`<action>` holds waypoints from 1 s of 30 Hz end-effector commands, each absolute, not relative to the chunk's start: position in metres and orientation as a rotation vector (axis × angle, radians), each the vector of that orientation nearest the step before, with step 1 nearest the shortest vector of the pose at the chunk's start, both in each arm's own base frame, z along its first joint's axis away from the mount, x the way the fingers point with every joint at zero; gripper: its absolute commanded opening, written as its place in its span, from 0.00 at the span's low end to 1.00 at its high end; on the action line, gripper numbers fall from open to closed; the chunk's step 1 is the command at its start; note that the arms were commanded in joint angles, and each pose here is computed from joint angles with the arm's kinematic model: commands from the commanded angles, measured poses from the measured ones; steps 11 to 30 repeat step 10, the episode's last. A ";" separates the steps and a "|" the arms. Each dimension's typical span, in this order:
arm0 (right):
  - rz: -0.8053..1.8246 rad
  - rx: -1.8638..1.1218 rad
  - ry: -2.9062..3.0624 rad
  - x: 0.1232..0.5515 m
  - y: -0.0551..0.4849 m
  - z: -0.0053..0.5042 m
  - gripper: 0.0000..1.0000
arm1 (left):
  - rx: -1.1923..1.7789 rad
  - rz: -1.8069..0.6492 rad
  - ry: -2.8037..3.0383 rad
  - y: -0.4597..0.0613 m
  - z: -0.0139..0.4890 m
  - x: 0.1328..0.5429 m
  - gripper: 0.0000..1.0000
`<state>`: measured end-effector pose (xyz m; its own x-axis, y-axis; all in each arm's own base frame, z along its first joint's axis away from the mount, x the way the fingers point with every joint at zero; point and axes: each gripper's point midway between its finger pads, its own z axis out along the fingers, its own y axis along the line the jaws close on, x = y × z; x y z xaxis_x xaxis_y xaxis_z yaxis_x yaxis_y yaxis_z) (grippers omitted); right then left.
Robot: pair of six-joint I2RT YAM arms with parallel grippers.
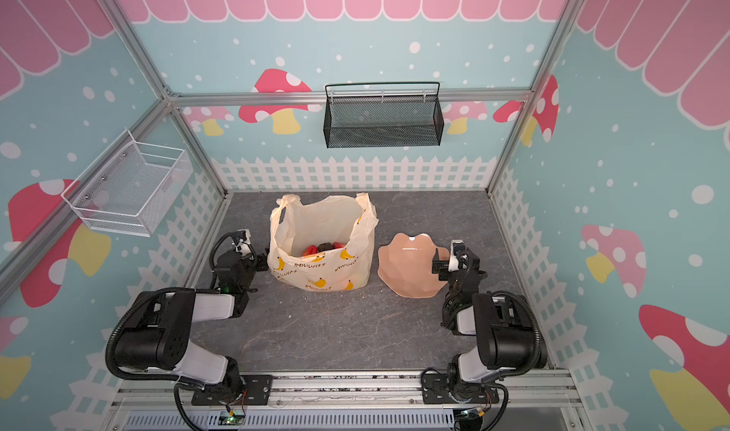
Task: Place the fruits into the plastic bag
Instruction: Reset both arms
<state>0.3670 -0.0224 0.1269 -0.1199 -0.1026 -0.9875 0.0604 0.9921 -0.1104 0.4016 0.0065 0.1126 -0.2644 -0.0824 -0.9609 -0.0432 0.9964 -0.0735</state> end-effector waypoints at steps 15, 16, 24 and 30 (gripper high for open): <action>-0.160 -0.050 1.658 0.368 -0.021 0.134 0.97 | -0.111 -0.029 1.831 0.011 0.115 0.403 0.99; -0.160 -0.050 1.658 0.368 -0.021 0.134 0.97 | -0.111 -0.029 1.831 0.011 0.115 0.403 0.99; -0.160 -0.050 1.658 0.368 -0.021 0.134 0.97 | -0.111 -0.029 1.831 0.011 0.115 0.403 0.99; -0.160 -0.050 1.658 0.368 -0.021 0.134 0.97 | -0.111 -0.029 1.831 0.011 0.115 0.403 0.99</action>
